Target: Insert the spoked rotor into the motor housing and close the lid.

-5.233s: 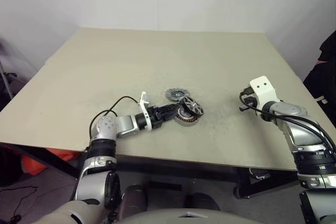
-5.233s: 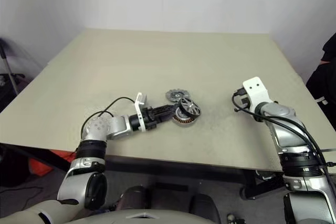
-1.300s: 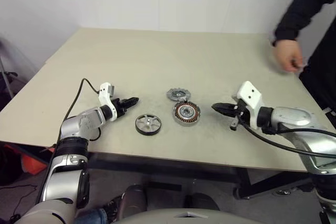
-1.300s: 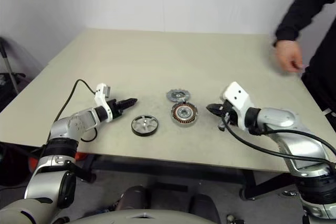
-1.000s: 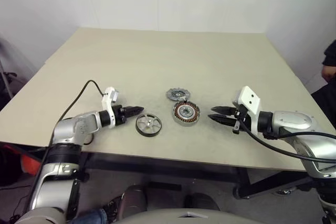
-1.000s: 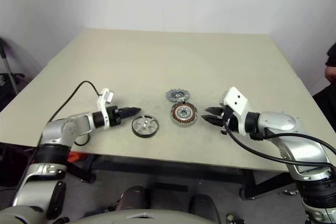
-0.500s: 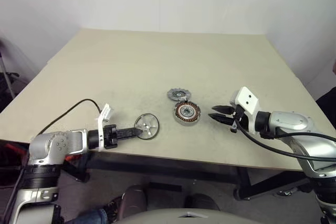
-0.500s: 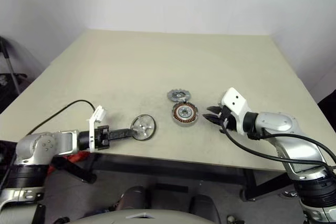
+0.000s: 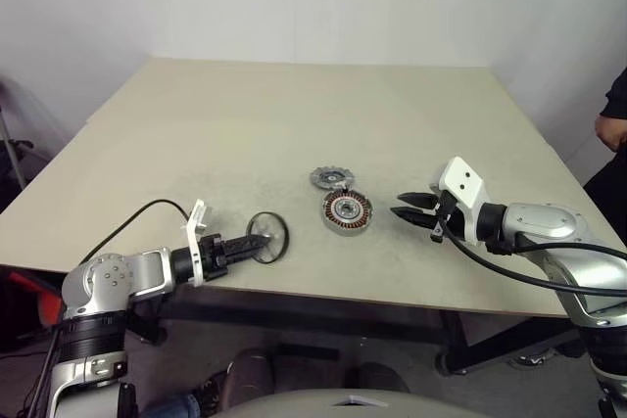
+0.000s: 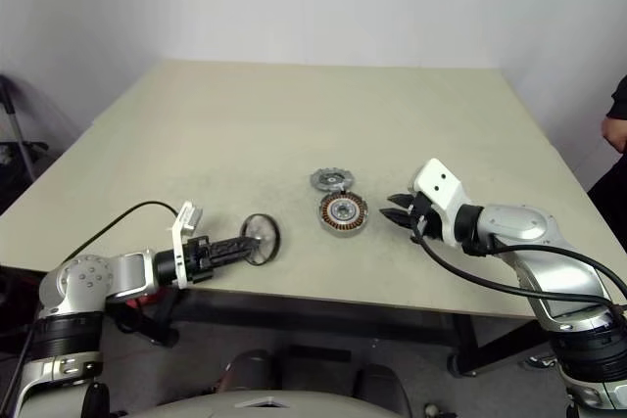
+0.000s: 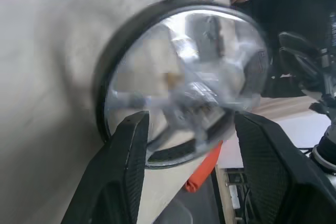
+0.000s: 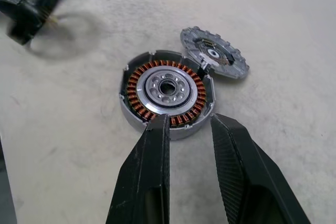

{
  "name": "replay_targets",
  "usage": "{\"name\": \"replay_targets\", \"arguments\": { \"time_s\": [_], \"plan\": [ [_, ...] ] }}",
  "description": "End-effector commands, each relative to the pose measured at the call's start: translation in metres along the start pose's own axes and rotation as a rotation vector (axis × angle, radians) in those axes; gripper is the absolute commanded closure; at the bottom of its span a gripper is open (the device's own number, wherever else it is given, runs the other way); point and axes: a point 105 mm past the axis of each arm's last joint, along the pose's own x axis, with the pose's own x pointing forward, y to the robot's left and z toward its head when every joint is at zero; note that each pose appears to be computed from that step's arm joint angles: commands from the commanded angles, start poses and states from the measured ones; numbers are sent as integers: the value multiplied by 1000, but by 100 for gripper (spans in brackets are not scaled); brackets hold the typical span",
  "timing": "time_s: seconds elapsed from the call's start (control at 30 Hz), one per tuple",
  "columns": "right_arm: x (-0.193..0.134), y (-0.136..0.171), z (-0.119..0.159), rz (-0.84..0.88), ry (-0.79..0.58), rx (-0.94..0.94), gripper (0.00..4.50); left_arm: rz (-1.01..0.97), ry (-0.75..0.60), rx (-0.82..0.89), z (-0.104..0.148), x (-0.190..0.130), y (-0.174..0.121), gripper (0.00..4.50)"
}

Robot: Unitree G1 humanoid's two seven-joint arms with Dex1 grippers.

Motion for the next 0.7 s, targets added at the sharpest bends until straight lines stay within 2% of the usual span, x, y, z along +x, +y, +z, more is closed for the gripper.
{"name": "replay_targets", "arguments": {
  "time_s": [0.03,0.27,0.7],
  "plan": [
    [0,-3,11,-6,-28,-35,328,-83,-65,31,17,-15,-19,178],
    [4,-1,11,5,-27,-39,328,-106,-121,22,24,-17,-23,178],
    [1,-4,6,-9,-13,-43,328,-47,-112,-49,1,-15,-2,178]
  ]
}}
